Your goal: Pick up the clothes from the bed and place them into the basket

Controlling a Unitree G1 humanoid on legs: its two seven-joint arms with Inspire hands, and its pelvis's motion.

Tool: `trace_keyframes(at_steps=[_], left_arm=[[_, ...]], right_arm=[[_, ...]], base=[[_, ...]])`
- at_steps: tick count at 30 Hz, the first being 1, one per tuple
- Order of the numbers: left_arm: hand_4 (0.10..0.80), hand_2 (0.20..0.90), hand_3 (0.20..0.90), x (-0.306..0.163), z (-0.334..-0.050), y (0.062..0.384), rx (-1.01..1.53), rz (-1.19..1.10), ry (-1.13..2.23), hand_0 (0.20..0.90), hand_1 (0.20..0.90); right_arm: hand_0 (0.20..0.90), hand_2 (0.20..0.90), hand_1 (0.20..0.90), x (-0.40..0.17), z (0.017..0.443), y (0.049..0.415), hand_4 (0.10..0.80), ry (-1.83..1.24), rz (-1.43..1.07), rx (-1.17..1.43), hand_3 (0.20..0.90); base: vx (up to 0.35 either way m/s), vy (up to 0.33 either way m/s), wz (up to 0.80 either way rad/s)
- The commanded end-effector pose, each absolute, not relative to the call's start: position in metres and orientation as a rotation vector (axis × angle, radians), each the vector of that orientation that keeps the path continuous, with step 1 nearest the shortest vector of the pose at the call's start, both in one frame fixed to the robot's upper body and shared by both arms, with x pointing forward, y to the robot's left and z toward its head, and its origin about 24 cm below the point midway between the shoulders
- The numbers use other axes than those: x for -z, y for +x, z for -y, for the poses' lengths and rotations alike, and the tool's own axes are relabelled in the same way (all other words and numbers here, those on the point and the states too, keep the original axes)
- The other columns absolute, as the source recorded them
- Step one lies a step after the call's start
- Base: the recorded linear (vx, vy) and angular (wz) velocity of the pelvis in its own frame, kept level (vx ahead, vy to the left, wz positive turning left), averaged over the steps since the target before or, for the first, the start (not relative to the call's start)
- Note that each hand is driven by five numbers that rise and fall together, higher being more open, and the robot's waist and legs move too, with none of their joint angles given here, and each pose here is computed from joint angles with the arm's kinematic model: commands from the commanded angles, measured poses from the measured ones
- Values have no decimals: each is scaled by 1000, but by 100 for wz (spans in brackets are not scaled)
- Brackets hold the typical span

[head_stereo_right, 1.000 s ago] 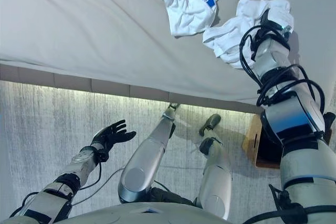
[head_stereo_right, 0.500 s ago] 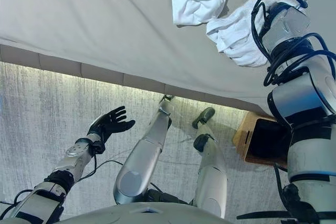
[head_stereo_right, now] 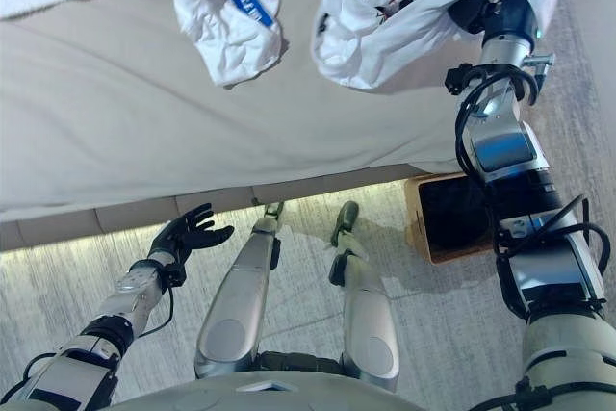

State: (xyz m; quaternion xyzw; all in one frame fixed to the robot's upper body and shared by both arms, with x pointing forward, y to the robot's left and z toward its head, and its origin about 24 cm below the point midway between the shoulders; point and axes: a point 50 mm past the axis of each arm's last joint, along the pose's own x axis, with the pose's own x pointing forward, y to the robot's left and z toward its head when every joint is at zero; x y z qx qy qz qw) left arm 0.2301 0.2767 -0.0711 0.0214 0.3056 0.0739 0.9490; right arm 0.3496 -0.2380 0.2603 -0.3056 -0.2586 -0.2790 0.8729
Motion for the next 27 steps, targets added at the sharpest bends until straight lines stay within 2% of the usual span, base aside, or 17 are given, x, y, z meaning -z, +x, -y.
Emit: trace_keyframes(at_steps=[1,9,15,23,27], left_arm=[[800,900,900,88,-274,209,-165,-696,57,900,900],[800,900,900,103,-253,202,-115,-764,51,900,900],[800,900,900,109,-245,199,-87,-805,58,900,900],[800,900,900,122,-254,174,-69,-908,96,900,900],[800,900,900,117,-254,183,-68,-882,97,900,900]], right_arm=[[300,300,300,-340,259,302,100,-682,932,773,200],[300,300,300,-338,287,265,100,-648,1042,874,200],[300,300,300,-333,302,254,100,-659,1029,909,200],[300,300,300,-294,331,261,100,-718,754,887,200],[300,300,300,-275,337,275,100,-733,621,864,200]], base=[[-15,-53,-59],[10,-30,-31],[21,-17,-25],[84,-52,-12],[-62,-31,-7]])
